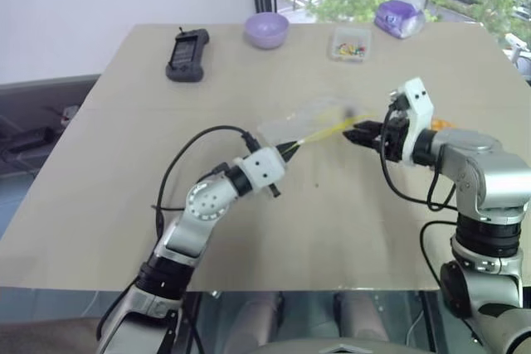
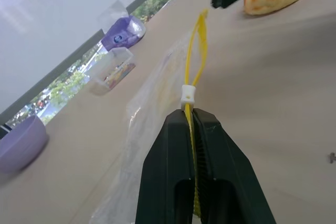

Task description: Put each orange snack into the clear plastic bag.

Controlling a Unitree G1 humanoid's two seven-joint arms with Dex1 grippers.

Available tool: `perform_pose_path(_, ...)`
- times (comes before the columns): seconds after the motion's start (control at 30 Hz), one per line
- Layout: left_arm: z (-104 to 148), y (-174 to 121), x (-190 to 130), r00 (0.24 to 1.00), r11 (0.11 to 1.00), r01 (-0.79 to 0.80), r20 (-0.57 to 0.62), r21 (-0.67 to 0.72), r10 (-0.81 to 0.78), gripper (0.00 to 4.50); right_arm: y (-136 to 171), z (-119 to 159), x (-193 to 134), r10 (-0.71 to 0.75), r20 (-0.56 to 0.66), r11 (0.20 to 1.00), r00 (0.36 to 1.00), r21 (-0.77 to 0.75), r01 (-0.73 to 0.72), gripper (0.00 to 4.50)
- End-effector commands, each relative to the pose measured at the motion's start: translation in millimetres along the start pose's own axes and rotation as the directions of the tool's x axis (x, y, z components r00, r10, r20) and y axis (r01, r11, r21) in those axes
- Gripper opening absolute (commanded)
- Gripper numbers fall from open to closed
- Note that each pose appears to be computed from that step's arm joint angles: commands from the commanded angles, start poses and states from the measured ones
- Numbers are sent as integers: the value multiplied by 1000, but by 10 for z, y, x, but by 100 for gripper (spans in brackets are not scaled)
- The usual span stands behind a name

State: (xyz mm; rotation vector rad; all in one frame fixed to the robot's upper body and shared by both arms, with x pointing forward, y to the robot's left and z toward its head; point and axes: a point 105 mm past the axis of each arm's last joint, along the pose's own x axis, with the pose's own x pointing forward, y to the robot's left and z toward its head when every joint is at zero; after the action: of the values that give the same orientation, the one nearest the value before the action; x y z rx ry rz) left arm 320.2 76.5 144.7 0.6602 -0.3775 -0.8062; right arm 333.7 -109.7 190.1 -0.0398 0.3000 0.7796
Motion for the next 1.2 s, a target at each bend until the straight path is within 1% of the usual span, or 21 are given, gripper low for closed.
perform_pose_path(0.03,54,41,-19,999,1000,-16,32,22,15,0,117,115,38,26,48,1000,998,-16,-26,5)
perform_pose_path(0.2,78,46,-11,999,1000,-22,41,17,21,0,220,42,152,57,31,998,998,-13,-56,5)
perform_pose_path(0.4,120,53,3,998,1000,-25,54,11,24,0,237,-7,252,55,22,998,998,-2,-55,5)
perform_pose_path(0.63,161,24,13,997,1000,-9,73,9,8,0,152,-27,349,-2,22,999,1000,46,1,5)
perform_pose_path(0.7,173,16,16,997,1000,-1,79,14,0,0,66,-15,388,-67,36,997,997,49,65,5)
perform_pose_path(0.77,176,9,19,997,1000,4,81,14,-5,0,18,34,422,-113,66,994,991,10,112,5)
perform_pose_path(0.8,176,6,21,997,1000,7,81,14,-8,0,14,60,436,-124,80,992,989,-27,127,5)
perform_pose_path(0.83,181,3,29,996,1000,9,83,13,-10,0,30,67,453,-127,87,979,988,-147,139,5)
perform_pose_path(0.87,194,-6,44,996,1000,18,90,14,-19,0,81,45,470,-100,87,943,991,-311,122,5)
perform_pose_path(0.9,205,-13,55,995,1000,24,95,15,-25,0,133,3,485,-68,77,901,995,-424,94,5)
perform_pose_path(0.93,216,-22,65,994,999,30,101,16,-32,0,160,-46,494,-46,62,863,997,-500,71,5)
perform_pose_path(0.97,235,-31,79,993,999,37,109,14,-38,0,112,-79,500,-59,64,809,996,-582,85,5)
perform_pose_path(1.0,247,-36,88,993,999,41,115,12,-42,0,71,-98,503,-69,70,770,995,-631,98,5)
perform_pose_path(1.1,271,-41,104,991,999,50,125,13,-51,0,3,-129,499,-60,88,666,994,-738,106,75)
perform_pose_path(1.13,274,-40,106,990,999,52,127,13,-53,0,14,-137,496,-39,95,623,995,-776,99,111)
perform_pose_path(1.17,275,-38,107,990,998,53,128,13,-54,0,49,-179,495,-3,82,579,997,-812,69,163)
perform_pose_path(1.2,277,-39,109,990,998,55,129,13,-56,0,58,-217,493,13,71,553,997,-831,52,216)
